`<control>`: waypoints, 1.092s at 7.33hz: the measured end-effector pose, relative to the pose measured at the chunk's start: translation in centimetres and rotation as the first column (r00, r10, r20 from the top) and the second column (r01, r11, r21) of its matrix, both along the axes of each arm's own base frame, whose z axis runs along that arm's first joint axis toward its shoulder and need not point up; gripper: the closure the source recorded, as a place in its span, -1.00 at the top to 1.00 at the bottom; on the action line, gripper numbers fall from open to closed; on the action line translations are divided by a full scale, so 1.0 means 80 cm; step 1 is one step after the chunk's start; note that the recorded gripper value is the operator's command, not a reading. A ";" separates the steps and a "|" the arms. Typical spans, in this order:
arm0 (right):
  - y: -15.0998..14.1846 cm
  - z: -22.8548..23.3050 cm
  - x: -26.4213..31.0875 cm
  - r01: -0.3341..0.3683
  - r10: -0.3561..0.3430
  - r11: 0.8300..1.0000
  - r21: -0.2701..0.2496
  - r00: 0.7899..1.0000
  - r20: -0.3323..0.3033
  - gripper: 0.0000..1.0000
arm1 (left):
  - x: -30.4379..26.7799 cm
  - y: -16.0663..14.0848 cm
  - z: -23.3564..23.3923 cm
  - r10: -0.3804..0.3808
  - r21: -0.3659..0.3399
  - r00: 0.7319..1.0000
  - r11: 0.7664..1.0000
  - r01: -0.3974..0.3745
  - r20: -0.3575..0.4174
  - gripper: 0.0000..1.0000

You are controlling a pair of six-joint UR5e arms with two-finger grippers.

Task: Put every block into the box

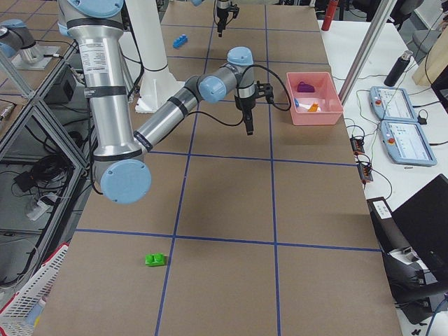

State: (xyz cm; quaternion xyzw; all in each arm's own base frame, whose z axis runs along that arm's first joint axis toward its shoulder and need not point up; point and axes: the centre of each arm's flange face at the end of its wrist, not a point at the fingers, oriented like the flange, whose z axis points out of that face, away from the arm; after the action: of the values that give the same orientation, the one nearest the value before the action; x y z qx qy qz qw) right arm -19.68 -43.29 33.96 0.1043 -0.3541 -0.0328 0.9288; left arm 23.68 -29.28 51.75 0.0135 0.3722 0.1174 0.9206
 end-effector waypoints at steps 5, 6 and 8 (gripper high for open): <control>0.064 0.022 0.046 0.050 -0.049 0.999 0.016 0.998 -0.034 0.98 | 0.027 0.182 0.053 0.354 0.106 0.935 0.929 -0.355 0.025 1.00; 0.065 0.022 0.046 0.050 -0.049 0.999 0.016 0.998 -0.035 0.98 | 0.046 0.215 0.046 0.416 0.170 0.909 0.893 -0.416 0.038 1.00; 0.065 0.021 0.046 0.050 -0.049 0.999 0.019 0.998 -0.035 0.98 | 0.047 0.261 0.021 0.519 0.218 0.854 0.830 -0.514 0.038 1.00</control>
State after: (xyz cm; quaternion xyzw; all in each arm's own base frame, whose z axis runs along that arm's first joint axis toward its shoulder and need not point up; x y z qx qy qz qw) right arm -15.99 -38.12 35.63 0.1042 -0.3403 -0.0609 0.9325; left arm 27.42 -8.42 53.40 0.0156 0.3569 0.4017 0.8432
